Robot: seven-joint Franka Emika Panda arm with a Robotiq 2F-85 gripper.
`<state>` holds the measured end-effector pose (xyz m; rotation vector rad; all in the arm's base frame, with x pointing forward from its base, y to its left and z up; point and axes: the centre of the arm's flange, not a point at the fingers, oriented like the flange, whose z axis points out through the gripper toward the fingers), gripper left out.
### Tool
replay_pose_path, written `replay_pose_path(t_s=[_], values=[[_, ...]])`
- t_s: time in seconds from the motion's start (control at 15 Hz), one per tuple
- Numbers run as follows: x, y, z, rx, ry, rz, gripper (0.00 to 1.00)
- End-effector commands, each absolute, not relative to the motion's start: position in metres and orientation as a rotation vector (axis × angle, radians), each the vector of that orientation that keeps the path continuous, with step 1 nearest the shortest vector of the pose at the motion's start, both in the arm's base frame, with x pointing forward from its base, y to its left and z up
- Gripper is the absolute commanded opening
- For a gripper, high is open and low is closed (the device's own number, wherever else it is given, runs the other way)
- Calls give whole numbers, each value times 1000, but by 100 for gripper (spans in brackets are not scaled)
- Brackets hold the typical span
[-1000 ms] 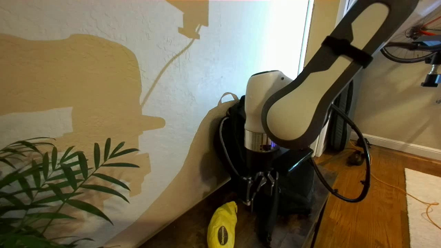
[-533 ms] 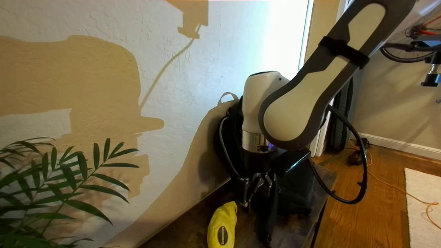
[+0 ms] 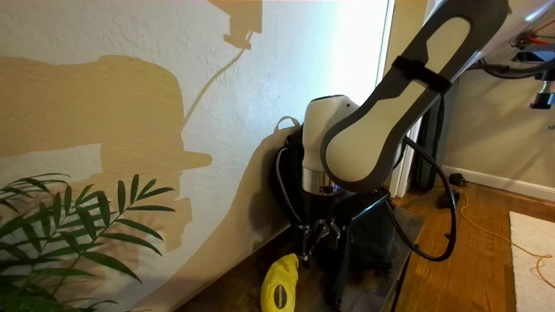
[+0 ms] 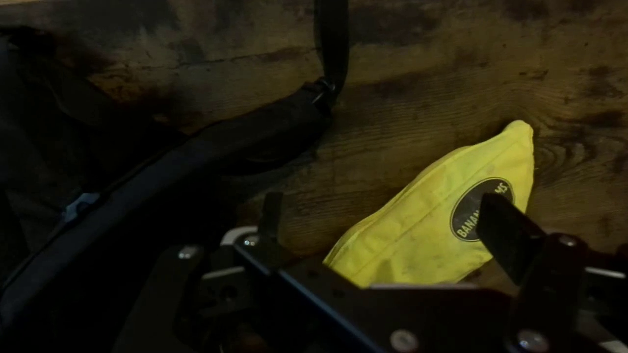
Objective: Put the yellow object into the bag.
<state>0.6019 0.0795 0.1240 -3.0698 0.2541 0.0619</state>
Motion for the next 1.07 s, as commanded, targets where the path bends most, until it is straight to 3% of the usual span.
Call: replay_pose_path(t_s=[0.0, 1.0], values=[[623, 80, 101, -3029, 431, 68, 100], [672, 109, 55, -2881, 911, 119, 100]])
